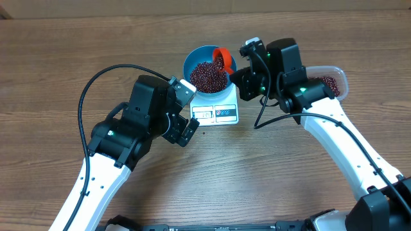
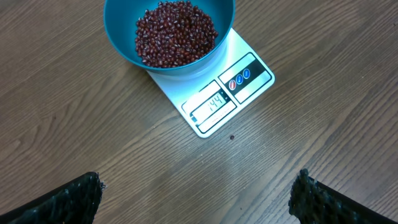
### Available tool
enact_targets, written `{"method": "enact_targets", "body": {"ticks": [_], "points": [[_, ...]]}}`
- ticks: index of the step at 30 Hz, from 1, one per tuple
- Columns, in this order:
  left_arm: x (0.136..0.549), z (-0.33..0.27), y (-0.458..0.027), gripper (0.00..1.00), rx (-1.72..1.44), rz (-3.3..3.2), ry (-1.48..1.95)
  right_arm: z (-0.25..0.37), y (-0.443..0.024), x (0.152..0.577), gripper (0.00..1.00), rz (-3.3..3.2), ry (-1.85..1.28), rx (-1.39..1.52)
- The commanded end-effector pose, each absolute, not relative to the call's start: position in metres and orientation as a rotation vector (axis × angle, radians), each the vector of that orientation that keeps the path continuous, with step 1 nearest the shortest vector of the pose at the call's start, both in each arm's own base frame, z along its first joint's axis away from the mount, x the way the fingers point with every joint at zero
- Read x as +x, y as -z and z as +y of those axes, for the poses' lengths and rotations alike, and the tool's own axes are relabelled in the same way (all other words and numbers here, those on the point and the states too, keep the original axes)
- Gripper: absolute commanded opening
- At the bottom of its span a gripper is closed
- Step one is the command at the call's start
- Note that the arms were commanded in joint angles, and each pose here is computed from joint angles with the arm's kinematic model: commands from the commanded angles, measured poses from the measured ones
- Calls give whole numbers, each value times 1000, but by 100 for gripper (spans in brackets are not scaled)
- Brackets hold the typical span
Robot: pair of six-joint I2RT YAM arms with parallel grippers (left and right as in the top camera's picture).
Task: Scoop item into bowl and weigh 150g on scale
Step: 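Tilt scoop slowly with right gripper, trickling beans into bowl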
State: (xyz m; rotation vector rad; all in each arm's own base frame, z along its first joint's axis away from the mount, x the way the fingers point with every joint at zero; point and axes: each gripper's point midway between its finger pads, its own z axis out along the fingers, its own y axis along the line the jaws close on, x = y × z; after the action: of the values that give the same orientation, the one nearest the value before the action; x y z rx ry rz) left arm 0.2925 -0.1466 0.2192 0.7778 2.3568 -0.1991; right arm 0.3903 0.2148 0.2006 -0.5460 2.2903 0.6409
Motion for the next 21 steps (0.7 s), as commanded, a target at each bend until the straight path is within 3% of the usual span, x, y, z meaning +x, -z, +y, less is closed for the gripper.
{"method": "enact_targets", "body": {"ticks": [1,21], "points": [[294,-149,-232,99,787,2315,214,218,-219,394,4,2237,-624,-559],[294,-149,-232,100,787,2315,214,217,-218,393,4,2243,-624,-559]]}}
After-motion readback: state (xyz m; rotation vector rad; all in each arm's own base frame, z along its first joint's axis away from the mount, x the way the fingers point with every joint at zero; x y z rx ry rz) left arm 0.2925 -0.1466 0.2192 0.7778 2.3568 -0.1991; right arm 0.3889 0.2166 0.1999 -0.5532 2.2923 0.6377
